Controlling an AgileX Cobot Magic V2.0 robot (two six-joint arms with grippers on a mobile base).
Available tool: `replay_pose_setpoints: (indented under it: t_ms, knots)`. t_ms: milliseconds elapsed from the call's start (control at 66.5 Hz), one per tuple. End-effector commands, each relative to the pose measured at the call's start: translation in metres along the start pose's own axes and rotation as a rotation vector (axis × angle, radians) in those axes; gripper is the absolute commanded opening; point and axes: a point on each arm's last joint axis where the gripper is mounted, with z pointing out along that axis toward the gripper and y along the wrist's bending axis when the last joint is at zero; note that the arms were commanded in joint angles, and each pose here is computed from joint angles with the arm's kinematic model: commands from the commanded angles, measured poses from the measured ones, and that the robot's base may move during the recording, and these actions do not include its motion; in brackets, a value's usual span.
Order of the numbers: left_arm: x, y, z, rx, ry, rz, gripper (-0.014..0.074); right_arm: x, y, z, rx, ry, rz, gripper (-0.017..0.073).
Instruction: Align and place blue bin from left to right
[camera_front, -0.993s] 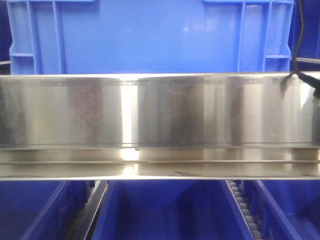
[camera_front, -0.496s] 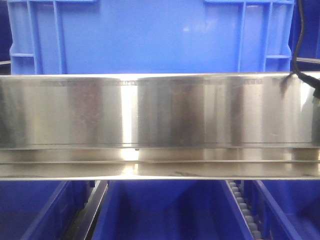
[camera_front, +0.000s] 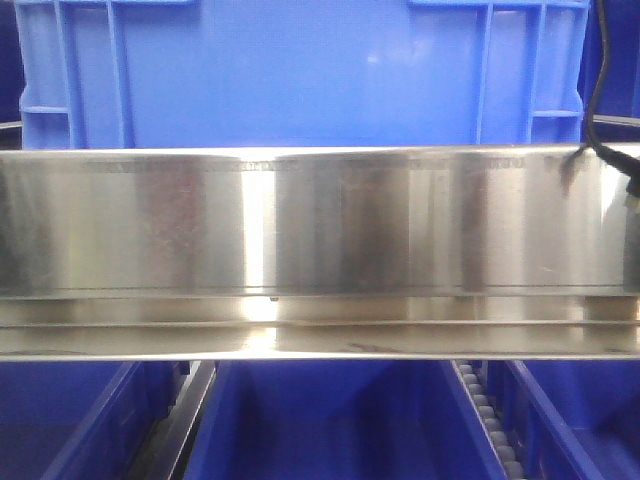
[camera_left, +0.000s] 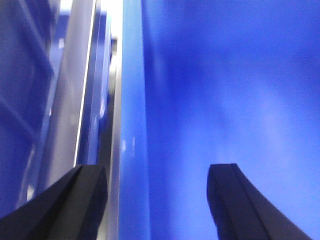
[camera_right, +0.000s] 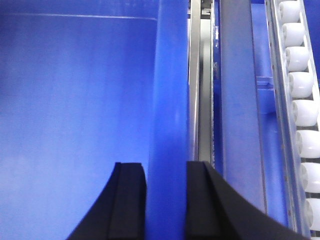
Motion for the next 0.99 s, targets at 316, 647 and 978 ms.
replay_pose_setpoints:
  t_ms: [316, 647, 978]
  knots:
    - [0.0055, 0.0033, 0.0037, -0.037, 0.012, 0.008, 0.0338, -0.0013, -0.0031, -0.0017, 0.013, -0.016, -0.007, -0.0165]
    - [0.0048, 0.006, 0.0051, -0.049, 0.011, 0.002, 0.0338, -0.0013, -0.0031, -0.0017, 0.013, -0.016, -0.007, -0.0165]
    - [0.0053, 0.0058, 0.0057, -0.047, 0.014, 0.0, 0.0332, -0.0013, -0.0031, -0.0017, 0.013, -0.016, -0.007, -0.0165]
